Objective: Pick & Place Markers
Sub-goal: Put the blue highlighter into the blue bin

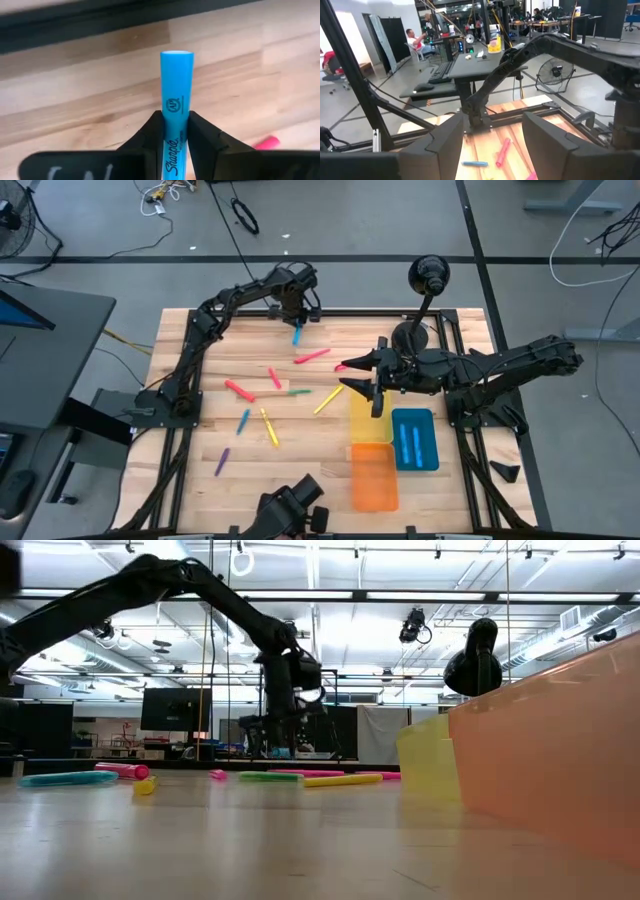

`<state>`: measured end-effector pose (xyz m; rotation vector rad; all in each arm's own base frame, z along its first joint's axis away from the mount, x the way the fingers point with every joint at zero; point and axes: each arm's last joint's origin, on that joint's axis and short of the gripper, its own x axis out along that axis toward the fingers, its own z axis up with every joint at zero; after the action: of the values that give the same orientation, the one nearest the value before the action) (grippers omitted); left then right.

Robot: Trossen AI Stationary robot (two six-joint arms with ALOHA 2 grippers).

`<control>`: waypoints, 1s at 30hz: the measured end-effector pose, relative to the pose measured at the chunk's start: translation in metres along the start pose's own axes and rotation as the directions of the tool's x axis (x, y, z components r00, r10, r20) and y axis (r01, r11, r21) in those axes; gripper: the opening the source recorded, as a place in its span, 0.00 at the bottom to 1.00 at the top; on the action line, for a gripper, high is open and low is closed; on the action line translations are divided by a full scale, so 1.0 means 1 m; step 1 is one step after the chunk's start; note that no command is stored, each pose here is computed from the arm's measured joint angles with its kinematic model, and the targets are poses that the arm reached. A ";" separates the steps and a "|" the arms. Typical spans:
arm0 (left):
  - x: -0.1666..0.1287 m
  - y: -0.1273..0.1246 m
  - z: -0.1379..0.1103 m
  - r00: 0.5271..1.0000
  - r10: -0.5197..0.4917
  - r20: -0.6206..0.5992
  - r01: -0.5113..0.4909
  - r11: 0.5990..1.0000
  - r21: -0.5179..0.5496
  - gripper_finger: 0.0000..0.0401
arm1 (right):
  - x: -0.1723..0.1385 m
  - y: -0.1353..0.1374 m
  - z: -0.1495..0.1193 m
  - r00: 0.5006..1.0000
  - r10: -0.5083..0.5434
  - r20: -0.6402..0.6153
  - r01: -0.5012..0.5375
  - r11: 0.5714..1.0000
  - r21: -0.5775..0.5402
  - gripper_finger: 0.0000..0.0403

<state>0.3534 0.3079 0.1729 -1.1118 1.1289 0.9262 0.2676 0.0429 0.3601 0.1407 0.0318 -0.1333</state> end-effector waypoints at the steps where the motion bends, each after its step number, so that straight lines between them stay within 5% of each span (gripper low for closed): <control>1: -0.006 -0.001 0.000 1.000 0.000 0.019 -0.001 1.000 0.009 0.16 | 0.000 0.000 0.000 1.000 0.001 0.001 -0.001 1.000 0.001 0.51; 19: -0.110 -0.008 -0.006 0.930 -0.159 0.330 0.094 0.974 0.205 0.16 | 0.000 -0.001 0.001 1.000 -0.003 0.005 0.003 1.000 0.025 0.51; 30: -0.185 -0.004 -0.012 0.777 -0.318 0.544 0.177 0.938 0.297 0.16 | 0.000 -0.001 0.001 1.000 -0.003 0.005 0.003 1.000 0.025 0.51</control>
<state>0.3178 0.2919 0.3541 -0.6833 0.5371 0.8197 0.2678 0.0420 0.3605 0.1649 0.0253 -0.1371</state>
